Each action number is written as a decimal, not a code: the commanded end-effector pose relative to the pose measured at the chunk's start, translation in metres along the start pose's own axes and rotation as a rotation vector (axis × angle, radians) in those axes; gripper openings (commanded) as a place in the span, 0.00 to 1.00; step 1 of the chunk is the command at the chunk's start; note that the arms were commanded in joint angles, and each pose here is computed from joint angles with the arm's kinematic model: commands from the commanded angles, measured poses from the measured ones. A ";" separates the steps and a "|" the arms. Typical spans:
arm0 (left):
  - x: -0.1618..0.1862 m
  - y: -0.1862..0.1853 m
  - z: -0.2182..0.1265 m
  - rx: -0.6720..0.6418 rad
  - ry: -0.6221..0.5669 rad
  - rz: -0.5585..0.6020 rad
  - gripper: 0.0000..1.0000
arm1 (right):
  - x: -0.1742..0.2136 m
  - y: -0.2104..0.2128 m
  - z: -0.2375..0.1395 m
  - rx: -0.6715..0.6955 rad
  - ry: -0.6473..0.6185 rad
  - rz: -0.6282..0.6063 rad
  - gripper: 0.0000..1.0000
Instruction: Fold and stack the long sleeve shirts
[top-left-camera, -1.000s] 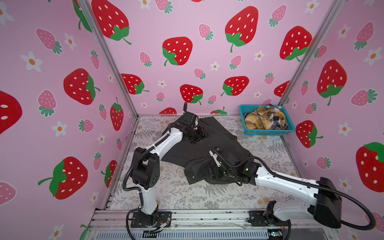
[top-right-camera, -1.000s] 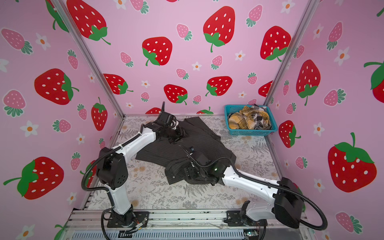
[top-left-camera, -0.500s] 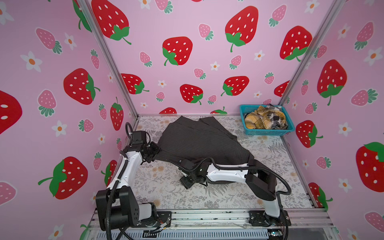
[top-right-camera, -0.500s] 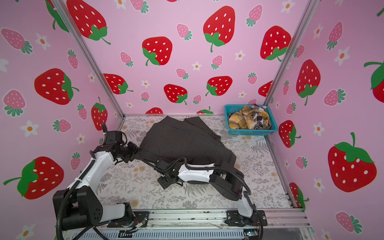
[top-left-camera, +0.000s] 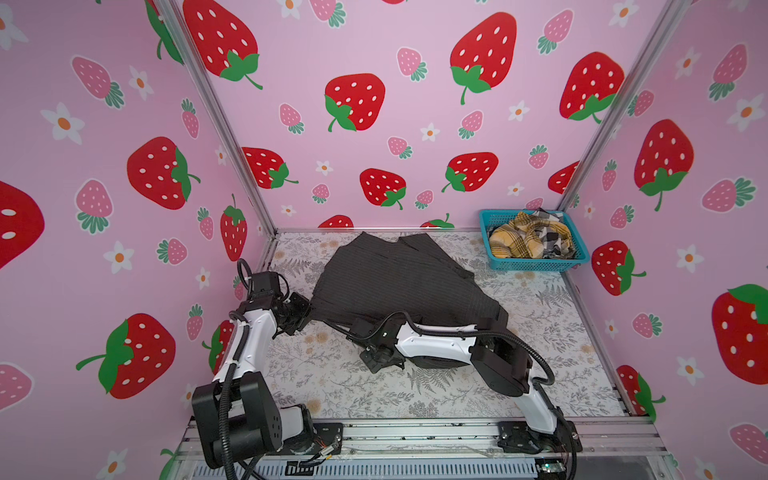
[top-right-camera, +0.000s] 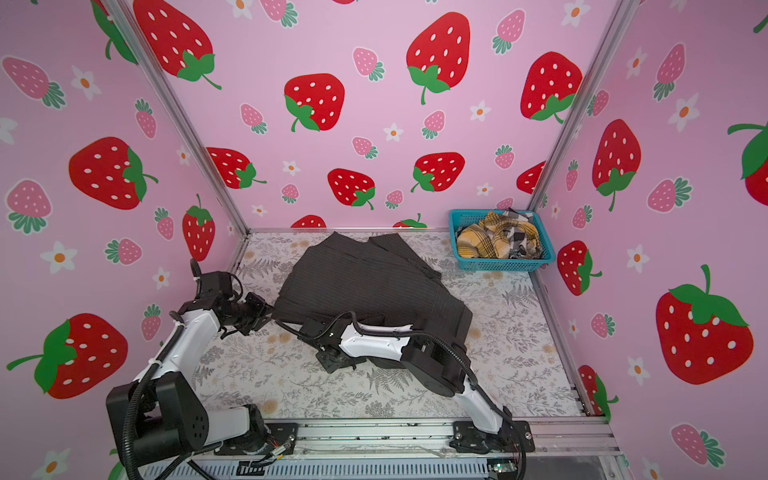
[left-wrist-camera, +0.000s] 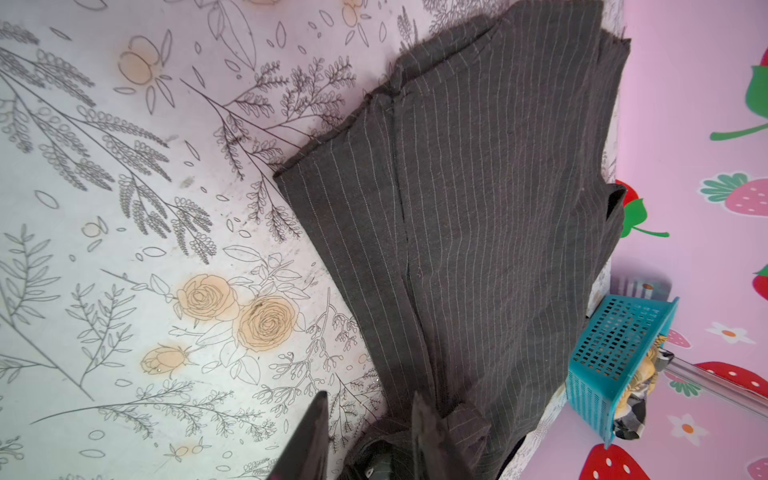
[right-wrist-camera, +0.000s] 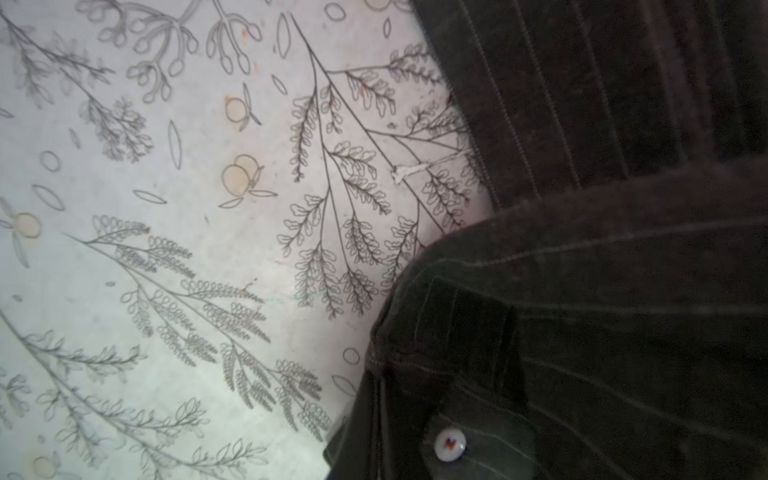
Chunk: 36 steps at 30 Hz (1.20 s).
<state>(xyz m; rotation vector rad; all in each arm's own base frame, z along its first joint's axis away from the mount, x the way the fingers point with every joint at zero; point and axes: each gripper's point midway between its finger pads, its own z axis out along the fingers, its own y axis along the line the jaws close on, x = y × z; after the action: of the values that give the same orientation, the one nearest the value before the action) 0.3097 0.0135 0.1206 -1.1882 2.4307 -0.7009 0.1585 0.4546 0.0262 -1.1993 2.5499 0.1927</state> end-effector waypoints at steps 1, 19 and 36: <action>0.002 -0.001 0.002 0.014 0.015 0.013 0.30 | -0.018 -0.003 -0.054 -0.020 -0.115 -0.018 0.00; -0.016 0.025 0.073 -0.079 0.104 -0.065 0.66 | 0.058 -0.210 -0.142 -0.026 -0.347 0.693 0.00; -0.039 0.007 0.139 -0.230 0.147 0.005 0.14 | 0.163 -0.299 -0.045 0.190 -0.031 0.923 0.00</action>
<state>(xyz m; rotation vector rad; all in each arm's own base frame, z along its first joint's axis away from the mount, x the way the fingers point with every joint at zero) 0.4090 0.0027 0.0235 -1.1875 2.6349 -0.6343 0.2645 0.1345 0.0342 0.1454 2.7865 0.1964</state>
